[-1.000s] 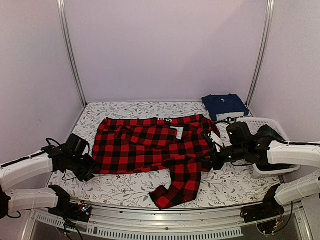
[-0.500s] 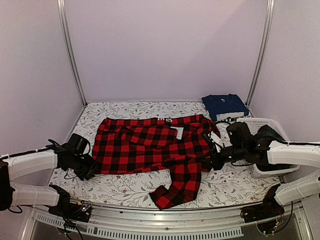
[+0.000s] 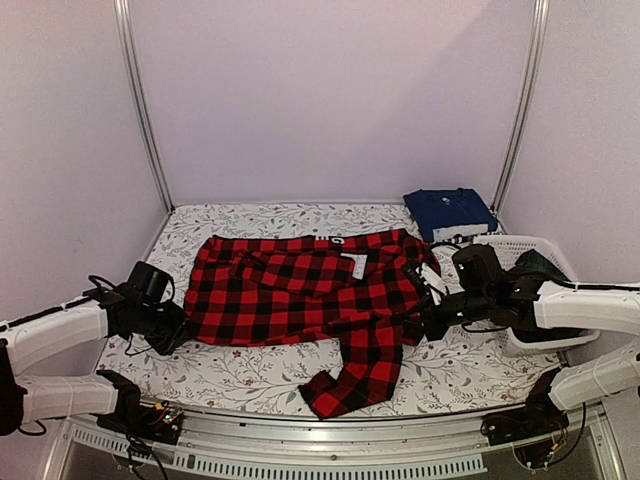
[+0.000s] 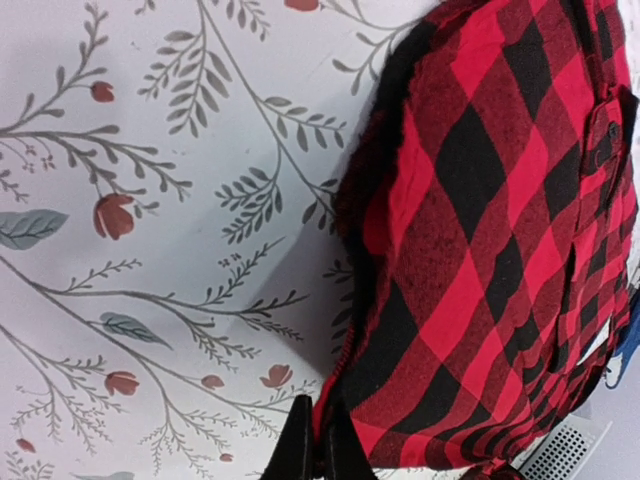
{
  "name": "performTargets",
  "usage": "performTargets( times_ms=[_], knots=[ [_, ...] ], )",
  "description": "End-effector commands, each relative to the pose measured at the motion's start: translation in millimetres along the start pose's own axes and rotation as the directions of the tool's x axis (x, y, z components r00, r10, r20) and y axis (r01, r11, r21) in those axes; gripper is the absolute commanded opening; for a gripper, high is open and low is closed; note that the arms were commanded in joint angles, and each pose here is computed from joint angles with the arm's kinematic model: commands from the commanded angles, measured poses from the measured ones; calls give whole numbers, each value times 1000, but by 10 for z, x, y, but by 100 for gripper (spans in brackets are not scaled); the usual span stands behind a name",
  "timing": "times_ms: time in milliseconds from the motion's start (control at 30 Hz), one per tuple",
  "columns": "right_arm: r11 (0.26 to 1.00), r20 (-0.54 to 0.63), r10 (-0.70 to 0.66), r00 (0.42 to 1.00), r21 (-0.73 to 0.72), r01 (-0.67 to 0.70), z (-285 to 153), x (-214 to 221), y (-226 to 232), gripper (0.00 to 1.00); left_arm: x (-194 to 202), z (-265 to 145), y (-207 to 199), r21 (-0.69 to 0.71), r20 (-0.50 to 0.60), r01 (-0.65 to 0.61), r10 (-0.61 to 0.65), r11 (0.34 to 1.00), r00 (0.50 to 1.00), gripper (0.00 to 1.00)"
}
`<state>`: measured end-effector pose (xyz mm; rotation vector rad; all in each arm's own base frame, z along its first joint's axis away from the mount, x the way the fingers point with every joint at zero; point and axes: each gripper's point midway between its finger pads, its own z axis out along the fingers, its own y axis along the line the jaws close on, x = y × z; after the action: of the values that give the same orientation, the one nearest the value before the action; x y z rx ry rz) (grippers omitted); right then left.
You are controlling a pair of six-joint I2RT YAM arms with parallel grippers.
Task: Fold and stack the mixed laundry pile
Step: Pick up the 1/3-folded shirt from the center of the board, then fold the 1/3-folded shirt at the center of the board.
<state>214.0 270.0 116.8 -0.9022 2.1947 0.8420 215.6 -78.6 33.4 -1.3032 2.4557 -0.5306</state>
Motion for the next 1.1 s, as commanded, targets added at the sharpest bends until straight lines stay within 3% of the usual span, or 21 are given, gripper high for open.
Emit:
performTargets(
  times_ms=[0,100,300,500,1067],
  knots=[
    [1000,46,-24,999,18,24,-94,-170,9,0,-187,-268,-189,35,72,23,-25,999,997,0],
    [999,75,-36,997,36,33,-168,-273,1,0,-279,-390,-296,47,88,23,-27,999,996,0],
    [997,111,-57,992,60,50,-174,-611,-154,0,-307,-227,-465,-8,22,-17,17,1000,1000,0],
    [992,157,-105,982,81,93,-222,-1075,-364,0,-508,-213,-729,-45,34,-76,78,996,996,2],
    [997,93,-65,994,56,60,303,-1511,-1087,0,-942,229,-1011,-106,-16,-84,82,991,996,7]
  ],
)
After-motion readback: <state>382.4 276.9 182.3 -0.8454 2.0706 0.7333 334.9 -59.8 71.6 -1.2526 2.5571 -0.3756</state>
